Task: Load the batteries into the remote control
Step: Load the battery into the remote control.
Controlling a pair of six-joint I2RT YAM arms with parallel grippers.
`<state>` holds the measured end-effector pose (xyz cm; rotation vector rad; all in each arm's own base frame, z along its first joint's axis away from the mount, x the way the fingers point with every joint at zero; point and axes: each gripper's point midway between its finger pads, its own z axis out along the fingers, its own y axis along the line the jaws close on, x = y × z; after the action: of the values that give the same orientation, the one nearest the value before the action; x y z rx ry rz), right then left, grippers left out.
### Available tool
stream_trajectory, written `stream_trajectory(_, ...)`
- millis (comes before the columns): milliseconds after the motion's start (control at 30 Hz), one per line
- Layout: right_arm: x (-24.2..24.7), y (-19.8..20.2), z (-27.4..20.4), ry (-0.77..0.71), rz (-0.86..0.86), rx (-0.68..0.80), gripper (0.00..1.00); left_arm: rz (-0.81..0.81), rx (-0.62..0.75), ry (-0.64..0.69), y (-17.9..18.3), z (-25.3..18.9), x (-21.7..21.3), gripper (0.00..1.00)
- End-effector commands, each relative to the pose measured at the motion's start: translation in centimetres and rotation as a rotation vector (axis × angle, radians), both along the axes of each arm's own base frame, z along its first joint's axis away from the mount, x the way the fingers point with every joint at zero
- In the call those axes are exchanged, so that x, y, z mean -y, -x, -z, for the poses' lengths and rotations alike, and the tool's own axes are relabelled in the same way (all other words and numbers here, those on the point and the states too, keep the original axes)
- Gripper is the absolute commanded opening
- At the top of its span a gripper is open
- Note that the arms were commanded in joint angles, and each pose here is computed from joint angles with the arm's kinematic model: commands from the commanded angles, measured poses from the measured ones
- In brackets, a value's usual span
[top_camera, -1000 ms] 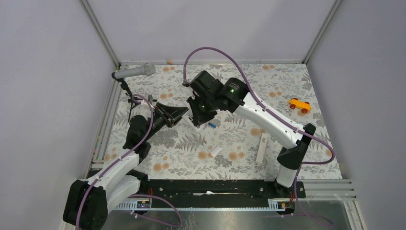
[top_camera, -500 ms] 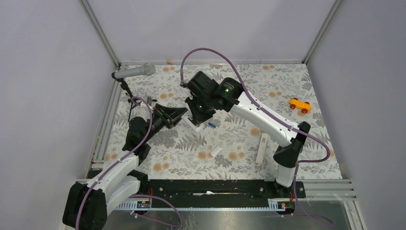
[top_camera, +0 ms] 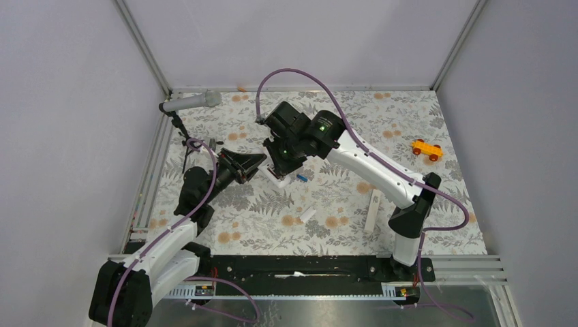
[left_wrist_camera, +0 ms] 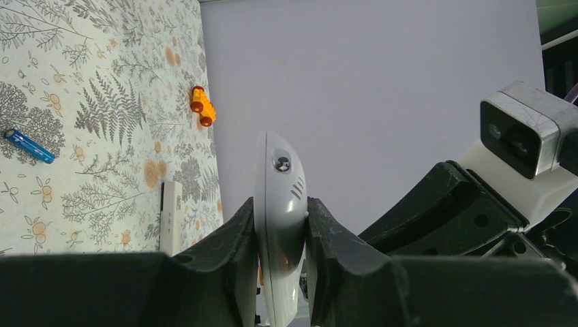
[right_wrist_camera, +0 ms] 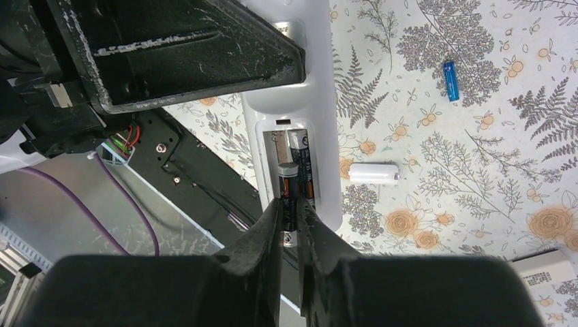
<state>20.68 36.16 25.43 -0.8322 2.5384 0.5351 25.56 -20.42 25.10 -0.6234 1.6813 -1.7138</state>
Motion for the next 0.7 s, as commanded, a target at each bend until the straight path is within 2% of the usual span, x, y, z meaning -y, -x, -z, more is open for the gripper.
stream_trajectory(0, -0.55, -0.41, -0.40, -0.010, -0.011, 0.031, 0.16, -0.010, 0.048, 0.038, -0.25, -2.01, -0.08, 0.00)
stream_trajectory(300, -1.08, -0.63, 0.08, -0.003, -0.012, 0.038, 0.19, -0.017, 0.018, 0.045, -0.37, -1.44, -0.17, 0.00)
stream_trajectory(667, -1.22, -1.21, -0.45, 0.018, 0.005, 0.073, 0.28, -0.016, 0.017, 0.038, -0.52, -1.82, -0.09, 0.00)
